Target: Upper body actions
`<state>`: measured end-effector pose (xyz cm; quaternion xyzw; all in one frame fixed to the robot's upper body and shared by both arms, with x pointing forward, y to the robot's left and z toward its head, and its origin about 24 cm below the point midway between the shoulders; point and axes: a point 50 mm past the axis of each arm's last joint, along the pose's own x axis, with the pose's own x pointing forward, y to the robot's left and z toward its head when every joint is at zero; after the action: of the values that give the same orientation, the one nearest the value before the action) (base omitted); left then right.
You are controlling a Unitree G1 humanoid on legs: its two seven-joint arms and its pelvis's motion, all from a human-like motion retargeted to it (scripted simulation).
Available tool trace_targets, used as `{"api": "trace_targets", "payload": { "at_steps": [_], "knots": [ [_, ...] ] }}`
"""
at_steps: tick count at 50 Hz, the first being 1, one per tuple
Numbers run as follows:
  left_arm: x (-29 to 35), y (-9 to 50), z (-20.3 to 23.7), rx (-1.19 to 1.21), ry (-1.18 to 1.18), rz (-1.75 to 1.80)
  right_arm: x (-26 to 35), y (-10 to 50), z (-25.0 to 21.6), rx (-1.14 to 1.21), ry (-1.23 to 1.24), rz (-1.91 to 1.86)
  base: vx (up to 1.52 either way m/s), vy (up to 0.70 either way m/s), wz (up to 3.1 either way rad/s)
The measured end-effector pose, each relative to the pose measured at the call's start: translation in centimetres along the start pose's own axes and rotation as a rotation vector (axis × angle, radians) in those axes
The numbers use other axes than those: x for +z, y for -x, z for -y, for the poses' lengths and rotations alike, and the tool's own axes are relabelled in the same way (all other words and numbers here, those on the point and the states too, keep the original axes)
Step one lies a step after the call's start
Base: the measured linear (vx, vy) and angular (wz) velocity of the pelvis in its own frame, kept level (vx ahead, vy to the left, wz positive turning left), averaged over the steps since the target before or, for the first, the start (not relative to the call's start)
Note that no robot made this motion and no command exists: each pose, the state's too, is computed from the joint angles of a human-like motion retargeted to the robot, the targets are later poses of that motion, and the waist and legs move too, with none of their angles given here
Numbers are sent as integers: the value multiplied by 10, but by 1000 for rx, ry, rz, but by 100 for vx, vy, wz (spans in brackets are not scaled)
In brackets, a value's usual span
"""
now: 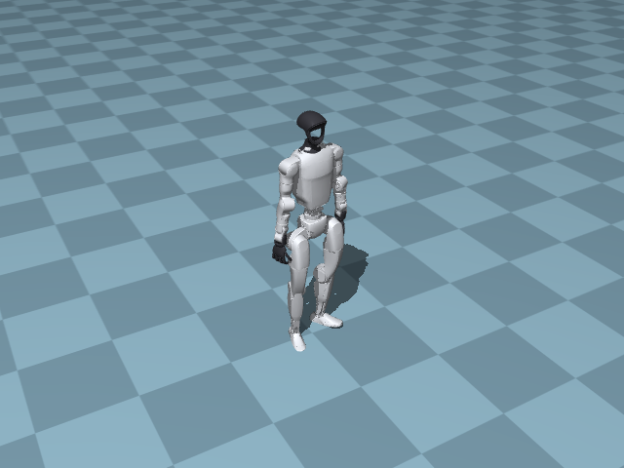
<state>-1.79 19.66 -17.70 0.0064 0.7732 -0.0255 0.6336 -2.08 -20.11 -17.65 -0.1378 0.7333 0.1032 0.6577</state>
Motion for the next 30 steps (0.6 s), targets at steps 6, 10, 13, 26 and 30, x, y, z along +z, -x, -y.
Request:
{"api": "trace_targets", "payload": {
  "at_steps": [6, 10, 13, 26, 30],
  "knots": [
    [3, 0, 1, -5, 2, 7, -1, 0, 2, -4, 12, -4, 1, 7, 30],
    [5, 1, 0, -4, 1, 12, -4, 0, 2, -6, 8, -13, 4, 11, 34],
    [6, 1, -1, -2, 3, 15, -5, 0, 2, -8, 11, -17, 3, 16, 38],
    [8, 0, 6, -15, -23, 10, -15, 0, 2, -12, 16, -44, -2, 19, 49],
    [9, 0, 8, -17, -43, 13, -17, 0, 1, -13, 12, -45, -7, 13, 73]
  ]
}}
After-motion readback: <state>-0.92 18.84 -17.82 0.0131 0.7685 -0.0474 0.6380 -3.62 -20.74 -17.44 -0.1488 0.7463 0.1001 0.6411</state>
